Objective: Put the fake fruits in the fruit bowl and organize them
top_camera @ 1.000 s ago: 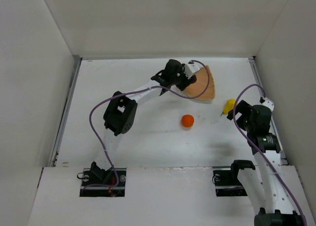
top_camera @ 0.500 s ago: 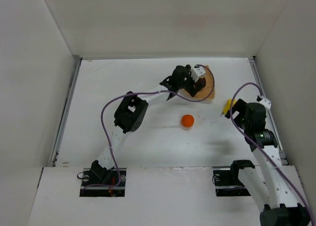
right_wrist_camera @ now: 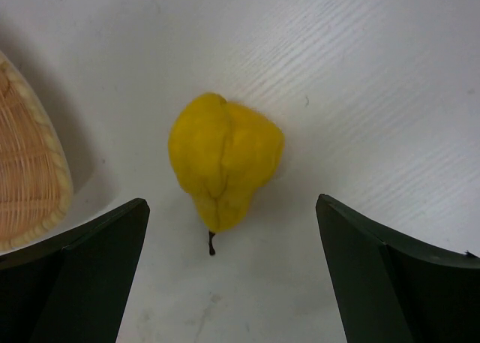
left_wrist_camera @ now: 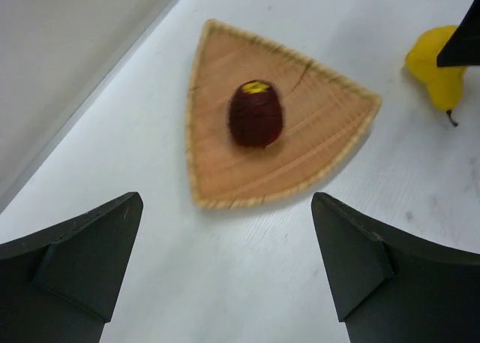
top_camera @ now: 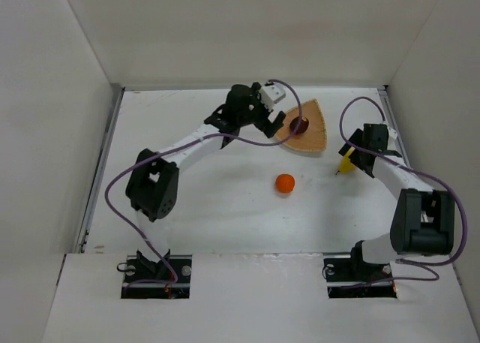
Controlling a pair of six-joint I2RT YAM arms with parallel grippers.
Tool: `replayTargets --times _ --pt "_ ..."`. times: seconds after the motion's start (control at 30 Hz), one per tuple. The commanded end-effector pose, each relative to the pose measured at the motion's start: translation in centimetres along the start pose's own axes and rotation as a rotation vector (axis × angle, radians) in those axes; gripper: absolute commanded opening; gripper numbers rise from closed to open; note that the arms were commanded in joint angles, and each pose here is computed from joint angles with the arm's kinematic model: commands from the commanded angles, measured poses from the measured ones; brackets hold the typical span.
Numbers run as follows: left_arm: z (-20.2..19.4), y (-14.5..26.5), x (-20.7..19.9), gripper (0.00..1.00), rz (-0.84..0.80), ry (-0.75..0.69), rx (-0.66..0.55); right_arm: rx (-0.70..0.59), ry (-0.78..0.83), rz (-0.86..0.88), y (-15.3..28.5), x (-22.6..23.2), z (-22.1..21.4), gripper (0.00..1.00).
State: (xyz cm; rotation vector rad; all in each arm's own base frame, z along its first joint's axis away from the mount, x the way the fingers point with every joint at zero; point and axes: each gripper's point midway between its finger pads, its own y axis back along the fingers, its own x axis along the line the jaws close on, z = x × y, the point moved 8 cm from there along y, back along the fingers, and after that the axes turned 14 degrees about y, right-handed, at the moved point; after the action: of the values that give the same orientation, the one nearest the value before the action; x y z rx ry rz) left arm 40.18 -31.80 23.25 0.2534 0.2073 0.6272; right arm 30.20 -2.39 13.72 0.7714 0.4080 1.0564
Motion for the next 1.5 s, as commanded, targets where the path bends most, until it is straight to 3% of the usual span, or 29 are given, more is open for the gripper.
replayTargets --times 0.0,0.1,0.23,0.33,0.47,0.57,0.73,0.83,1.03,1.3,1.4,1.43,1.47 --pt "-1.6 4.6 1.9 1.00 0.043 0.044 0.056 -0.073 -0.031 0.044 -1.4 1.2 3.2 1.00" --pt "-4.4 8.0 2.8 1.00 0.088 0.081 0.112 -0.023 0.011 0.035 -3.4 1.3 3.9 0.98" --pt "-6.0 11.1 3.7 1.00 0.138 0.134 0.155 0.043 0.042 0.030 -5.1 1.5 4.2 0.84" --pt "-6.5 13.0 4.0 1.00 0.163 0.164 0.175 0.058 0.044 0.044 -5.4 1.4 3.9 0.61" --pt "-7.6 14.6 3.9 1.00 0.182 0.176 0.209 0.005 0.027 0.034 -4.3 0.5 4.8 0.19" --pt "-8.7 15.1 3.7 1.00 0.187 0.192 0.235 -0.063 0.059 0.032 -2.6 0.3 7.0 0.10" --pt "-9.5 15.5 3.9 1.00 0.197 0.213 0.249 -0.247 0.148 0.048 1.8 3.0 11.8 0.10" --pt "-9.9 15.4 4.0 1.00 0.198 0.218 0.254 -0.276 0.198 0.111 2.5 6.6 13.1 0.11" --pt "-9.6 15.3 4.1 1.00 0.199 0.212 0.252 -0.232 0.309 0.176 -1.5 13.0 13.0 0.12" --pt "-9.6 15.4 4.2 1.00 0.204 0.223 0.258 -0.298 0.517 0.126 -4.5 18.2 14.2 0.20" --pt "-9.8 15.4 4.4 1.00 0.210 0.227 0.265 -0.309 0.614 0.116 -4.5 19.2 13.9 0.41" --pt "-9.9 15.4 4.6 1.00 0.214 0.226 0.268 -0.307 0.646 0.122 -4.4 19.4 13.6 0.57" --pt "-9.9 15.4 4.8 1.00 0.218 0.228 0.267 -0.301 0.673 0.124 -4.3 19.6 13.3 0.79"
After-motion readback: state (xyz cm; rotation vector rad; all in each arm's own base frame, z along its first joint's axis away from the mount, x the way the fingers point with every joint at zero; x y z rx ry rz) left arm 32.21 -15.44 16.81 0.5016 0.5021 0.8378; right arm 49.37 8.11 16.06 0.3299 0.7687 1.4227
